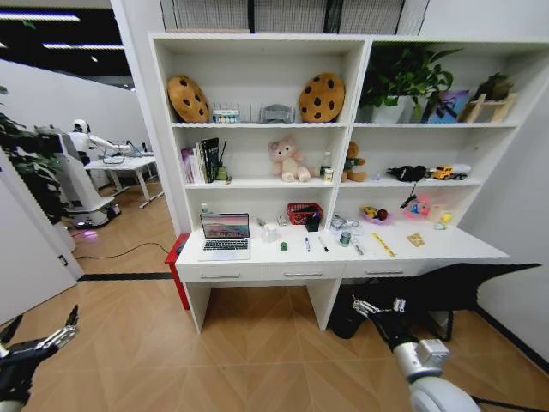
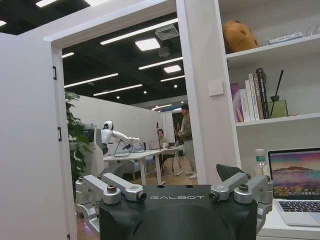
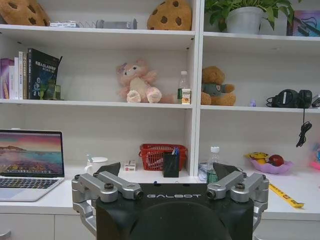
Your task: Organize the objects on the table.
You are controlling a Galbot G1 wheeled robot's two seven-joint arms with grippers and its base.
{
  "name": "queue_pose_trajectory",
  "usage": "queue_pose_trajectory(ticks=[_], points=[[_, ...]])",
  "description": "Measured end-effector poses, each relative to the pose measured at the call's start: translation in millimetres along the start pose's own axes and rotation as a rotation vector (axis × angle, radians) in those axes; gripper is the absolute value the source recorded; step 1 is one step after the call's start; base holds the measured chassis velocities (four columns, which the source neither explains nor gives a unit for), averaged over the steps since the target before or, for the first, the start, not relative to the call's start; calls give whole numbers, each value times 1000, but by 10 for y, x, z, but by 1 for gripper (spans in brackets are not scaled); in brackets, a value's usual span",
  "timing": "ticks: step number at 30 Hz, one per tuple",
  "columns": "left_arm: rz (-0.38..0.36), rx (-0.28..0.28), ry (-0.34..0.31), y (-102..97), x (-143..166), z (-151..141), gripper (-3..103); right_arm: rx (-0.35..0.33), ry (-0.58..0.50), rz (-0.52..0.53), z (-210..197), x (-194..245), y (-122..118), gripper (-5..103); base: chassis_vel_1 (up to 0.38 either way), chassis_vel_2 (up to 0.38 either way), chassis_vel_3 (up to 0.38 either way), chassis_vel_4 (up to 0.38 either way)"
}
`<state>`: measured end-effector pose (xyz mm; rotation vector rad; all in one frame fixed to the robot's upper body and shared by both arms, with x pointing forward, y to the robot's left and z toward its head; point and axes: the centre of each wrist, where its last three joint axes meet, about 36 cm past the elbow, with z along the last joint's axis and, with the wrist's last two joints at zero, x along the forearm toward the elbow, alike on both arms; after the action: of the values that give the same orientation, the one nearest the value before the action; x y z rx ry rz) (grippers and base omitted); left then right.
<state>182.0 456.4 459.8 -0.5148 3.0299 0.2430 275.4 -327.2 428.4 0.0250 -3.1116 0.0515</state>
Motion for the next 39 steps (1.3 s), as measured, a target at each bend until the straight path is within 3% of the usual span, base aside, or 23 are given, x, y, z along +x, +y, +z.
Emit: queue_pose_trajectory(ticks=[9,39], points=[[-1,3,5,-36,15,42,100,4,5,6,15,0,-16,100,-91,92,107,-94],[-7,14,9,-64,-8,119,100,14,9,16,32,16,-9,100,-250,245,257,-253]])
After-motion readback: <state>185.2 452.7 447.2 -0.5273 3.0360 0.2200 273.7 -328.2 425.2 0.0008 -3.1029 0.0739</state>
